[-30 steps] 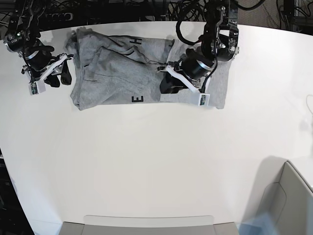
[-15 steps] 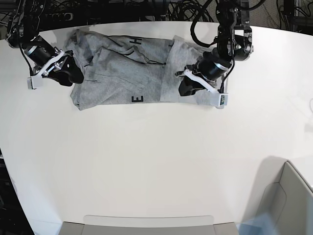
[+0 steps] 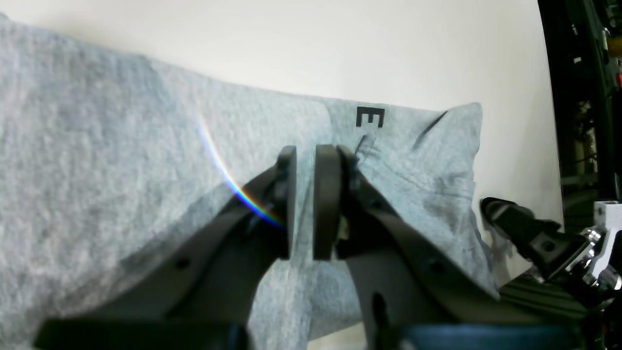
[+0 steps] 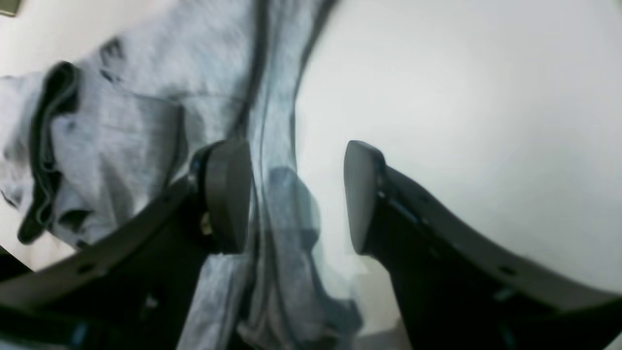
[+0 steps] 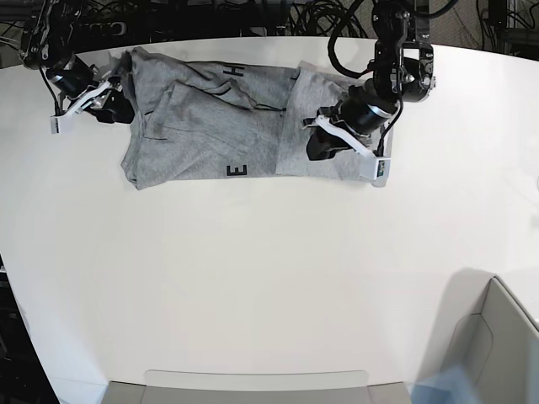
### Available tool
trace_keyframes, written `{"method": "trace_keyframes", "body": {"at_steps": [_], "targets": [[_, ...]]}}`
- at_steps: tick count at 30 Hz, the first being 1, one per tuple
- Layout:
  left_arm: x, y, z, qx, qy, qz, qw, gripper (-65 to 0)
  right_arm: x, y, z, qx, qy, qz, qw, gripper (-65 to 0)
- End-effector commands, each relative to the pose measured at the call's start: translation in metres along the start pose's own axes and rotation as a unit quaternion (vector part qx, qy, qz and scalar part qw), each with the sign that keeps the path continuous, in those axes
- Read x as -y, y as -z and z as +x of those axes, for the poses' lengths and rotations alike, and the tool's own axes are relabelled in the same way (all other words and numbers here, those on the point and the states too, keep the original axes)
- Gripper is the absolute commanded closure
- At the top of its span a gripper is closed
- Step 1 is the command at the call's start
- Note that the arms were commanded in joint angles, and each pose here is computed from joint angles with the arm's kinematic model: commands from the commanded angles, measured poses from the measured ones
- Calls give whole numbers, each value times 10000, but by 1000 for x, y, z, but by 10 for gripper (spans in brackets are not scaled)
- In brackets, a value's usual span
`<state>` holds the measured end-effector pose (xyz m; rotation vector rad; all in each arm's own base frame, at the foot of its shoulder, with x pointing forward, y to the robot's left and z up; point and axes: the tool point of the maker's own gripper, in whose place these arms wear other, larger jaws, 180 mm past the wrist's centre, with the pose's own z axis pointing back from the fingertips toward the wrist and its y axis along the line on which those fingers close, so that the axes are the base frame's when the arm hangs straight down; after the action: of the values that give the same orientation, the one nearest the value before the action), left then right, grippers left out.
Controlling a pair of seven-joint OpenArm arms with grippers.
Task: Fold the T-shirt properly
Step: 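Fold the strip end held by the left gripper toward the right gripper, then fold the strip end held by the right gripper over onto the stack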
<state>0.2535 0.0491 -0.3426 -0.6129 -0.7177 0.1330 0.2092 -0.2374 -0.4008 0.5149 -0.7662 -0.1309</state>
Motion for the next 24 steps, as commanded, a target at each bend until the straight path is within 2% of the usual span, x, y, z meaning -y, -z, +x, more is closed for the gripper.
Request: {"method": "trace_keyframes", "body": {"at_steps": [1,6,12,18,20,22,24], "targets": [[5,-2,10,177,46,-92,9998,-62,-5,-1,14,188,-157,109,9996,-309],[5,-2,9,164,44,-91,9998,-62,-19,15,11,89,-180,353,9992,-309],[4,-2,9,169,42,-85,9998,-62,-40,42,-7,-131,47,700,9974,-309],[2,-4,2,93,-2,-56,9999,-62,-71,61,-9,-196,-17,1098,9938,-309],[2,-5,-1,68,-17,-47,10000,-62,-73,64,-12,-264,-111,1091,9936,-308],[1,-6,-6,24,-42,-30,10000,-62,-75,69,-13,-385,-362,1033,9932,-285],[0,-7,-9,-7,-61,-17,10000,-62,-76,71,-17,-527,-603,943,9923,-205]]}}
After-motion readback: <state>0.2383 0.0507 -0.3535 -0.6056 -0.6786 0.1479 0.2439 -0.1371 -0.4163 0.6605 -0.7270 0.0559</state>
